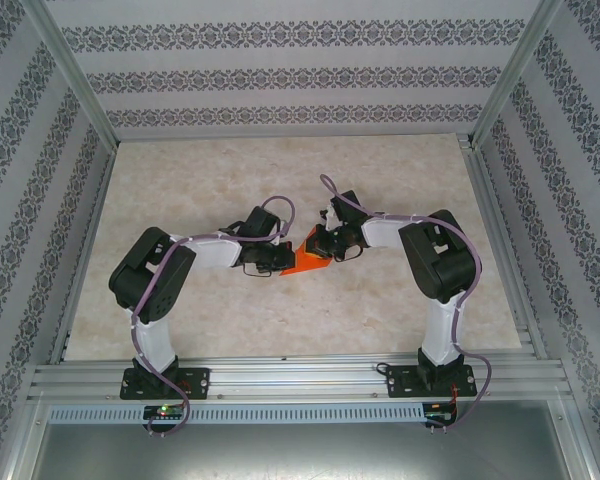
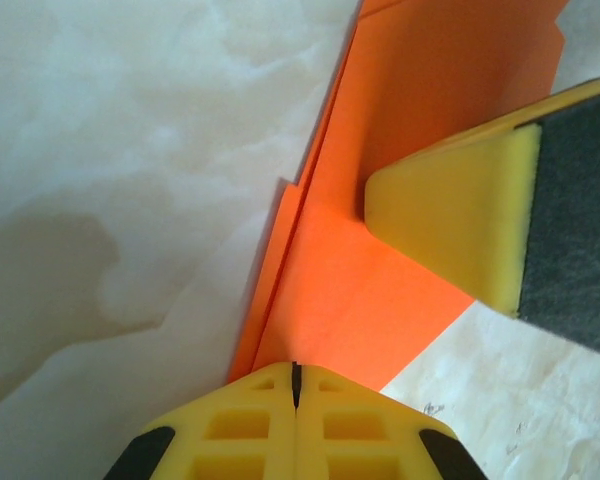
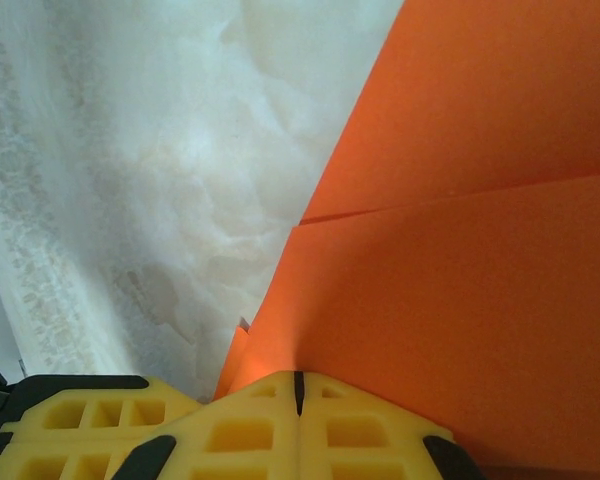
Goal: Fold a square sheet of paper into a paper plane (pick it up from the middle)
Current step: Fourth fold the wing at the center of the table, then turn over the paper at the center of the table.
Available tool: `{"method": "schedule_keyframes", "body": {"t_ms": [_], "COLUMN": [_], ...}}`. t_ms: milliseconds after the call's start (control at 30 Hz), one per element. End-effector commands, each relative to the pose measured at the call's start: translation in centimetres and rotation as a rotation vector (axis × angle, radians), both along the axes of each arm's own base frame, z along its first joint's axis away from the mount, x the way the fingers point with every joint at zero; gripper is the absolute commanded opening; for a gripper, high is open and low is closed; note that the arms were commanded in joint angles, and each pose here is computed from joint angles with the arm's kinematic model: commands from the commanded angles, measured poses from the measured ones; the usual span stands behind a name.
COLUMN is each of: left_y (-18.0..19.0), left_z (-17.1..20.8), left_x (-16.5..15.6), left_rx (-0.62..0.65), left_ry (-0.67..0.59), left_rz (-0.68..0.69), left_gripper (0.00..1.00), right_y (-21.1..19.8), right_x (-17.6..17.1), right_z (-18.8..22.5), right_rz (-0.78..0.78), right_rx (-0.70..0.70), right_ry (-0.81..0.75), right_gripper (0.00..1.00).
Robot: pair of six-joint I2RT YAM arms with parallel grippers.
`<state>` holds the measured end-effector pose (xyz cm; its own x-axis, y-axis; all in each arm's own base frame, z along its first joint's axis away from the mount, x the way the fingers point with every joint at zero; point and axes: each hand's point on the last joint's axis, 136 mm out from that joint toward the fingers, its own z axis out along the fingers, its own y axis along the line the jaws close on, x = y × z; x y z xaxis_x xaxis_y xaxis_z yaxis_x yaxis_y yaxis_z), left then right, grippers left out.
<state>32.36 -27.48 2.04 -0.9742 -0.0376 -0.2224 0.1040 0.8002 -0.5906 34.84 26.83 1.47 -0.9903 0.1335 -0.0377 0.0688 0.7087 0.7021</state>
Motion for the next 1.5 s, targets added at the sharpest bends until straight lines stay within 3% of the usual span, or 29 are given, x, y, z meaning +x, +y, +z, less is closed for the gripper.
{"method": "schedule_keyframes", "body": {"t_ms": [0,333,533,700,967,1200,1467], "left_y": [3.6,5.0,3.4,2.3,1.5,2.8,3.8], "left_z": [-2.5,-1.2,2.3,4.7,5.9,6.3,6.3], "left_x": [-4.9,-6.1,-4.4,-2.0,2.3,4.4,4.7], "left_rx": [0.127,0.152,0.071,0.018,-0.063,0.009,0.047], "left_ry": [0.180,0.195,0.092,0.003,-0.096,-0.154,-0.169], "left_rz": [-0.049,-0.106,-0.136,-0.088,0.115,0.206,0.244], "left_gripper": [0.00,0.00,0.00,0.01,0.30,0.56,0.85], "right_y": [-4.7,-4.9,-4.5,-2.9,-2.8,-6.2,-5.0], "right_x": [-1.4,-1.3,-1.1,0.1,2.6,2.0,2.3], "right_z": [-5.5,-5.5,-5.1,-2.3,5.6,4.0,2.9], "right_rz": [-0.074,-0.063,-0.055,-0.034,-0.165,-0.370,-0.362], "right_rx": [-0.211,-0.223,-0.210,-0.115,0.028,0.014,0.034], "right_ry": [0.118,0.119,0.107,0.047,-0.116,-0.057,-0.020], "right_gripper": [0.04,0.04,0.04,0.06,0.28,0.41,0.43]}}
